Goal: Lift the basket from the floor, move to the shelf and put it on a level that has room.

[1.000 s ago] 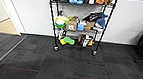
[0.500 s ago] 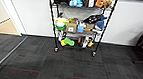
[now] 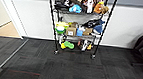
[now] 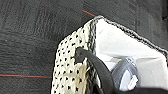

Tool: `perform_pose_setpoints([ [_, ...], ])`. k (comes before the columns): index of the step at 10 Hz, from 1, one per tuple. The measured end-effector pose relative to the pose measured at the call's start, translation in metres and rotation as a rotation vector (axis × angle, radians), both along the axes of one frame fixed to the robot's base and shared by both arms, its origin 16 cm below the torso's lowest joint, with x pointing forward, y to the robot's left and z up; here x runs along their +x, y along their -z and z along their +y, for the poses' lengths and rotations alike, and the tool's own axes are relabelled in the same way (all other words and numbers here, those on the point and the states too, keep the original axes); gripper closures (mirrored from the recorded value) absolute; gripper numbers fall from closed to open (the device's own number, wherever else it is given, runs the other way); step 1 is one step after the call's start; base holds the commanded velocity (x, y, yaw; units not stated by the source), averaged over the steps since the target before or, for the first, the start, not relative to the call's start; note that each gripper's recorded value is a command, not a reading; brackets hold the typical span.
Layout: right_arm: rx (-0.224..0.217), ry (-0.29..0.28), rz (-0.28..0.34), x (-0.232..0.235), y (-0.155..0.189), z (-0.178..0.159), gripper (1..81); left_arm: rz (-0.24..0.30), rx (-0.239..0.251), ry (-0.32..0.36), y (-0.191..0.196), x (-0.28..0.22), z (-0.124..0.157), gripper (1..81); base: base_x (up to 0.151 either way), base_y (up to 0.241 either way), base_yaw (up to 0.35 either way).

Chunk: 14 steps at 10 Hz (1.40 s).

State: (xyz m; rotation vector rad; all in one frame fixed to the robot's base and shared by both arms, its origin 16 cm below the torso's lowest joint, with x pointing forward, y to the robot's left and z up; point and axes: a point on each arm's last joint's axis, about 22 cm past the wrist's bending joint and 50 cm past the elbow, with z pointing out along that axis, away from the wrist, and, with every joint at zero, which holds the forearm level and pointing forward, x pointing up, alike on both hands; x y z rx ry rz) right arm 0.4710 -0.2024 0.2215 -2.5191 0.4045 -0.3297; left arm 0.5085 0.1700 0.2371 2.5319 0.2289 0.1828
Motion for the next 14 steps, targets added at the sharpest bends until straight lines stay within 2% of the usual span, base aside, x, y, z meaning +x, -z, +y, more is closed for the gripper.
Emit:
perform_pose_setpoints([
  [3, -0.003, 0.001, 0.014, -0.007, -0.019, -0.001, 81.1, 0.021, -0.020, -0.005, -0.023, -0.012, -0.006, 81.1, 0.000, 0.000, 0.000],
  [6, 0.006, -0.012, -0.003, 0.022, -0.047, 0.012, 81.1, 0.087, 0.003, -0.101, -0.033, -0.013, 0.013, 81.1, 0.000, 0.000, 0.000],
  [8, 0.017, -0.028, -0.014, 0.046, -0.066, 0.023, 81.1, 0.073, 0.016, -0.146, -0.052, 0.015, 0.029, 81.1, 0.000, 0.000, 0.000],
  [10, 0.030, -0.037, -0.014, 0.053, -0.081, 0.034, 81.1, 0.061, 0.030, -0.158, -0.066, 0.027, 0.043, 81.1, 0.000, 0.000, 0.000],
  [12, 0.033, -0.033, -0.002, 0.046, -0.100, 0.031, 81.1, 0.086, 0.015, -0.130, -0.092, 0.020, 0.033, 81.1, 0.000, 0.000, 0.000],
  [14, 0.022, -0.025, -0.011, 0.039, -0.123, 0.020, 81.1, 0.077, -0.006, -0.114, -0.125, 0.020, 0.022, 81.1, 0.000, 0.000, 0.000],
])
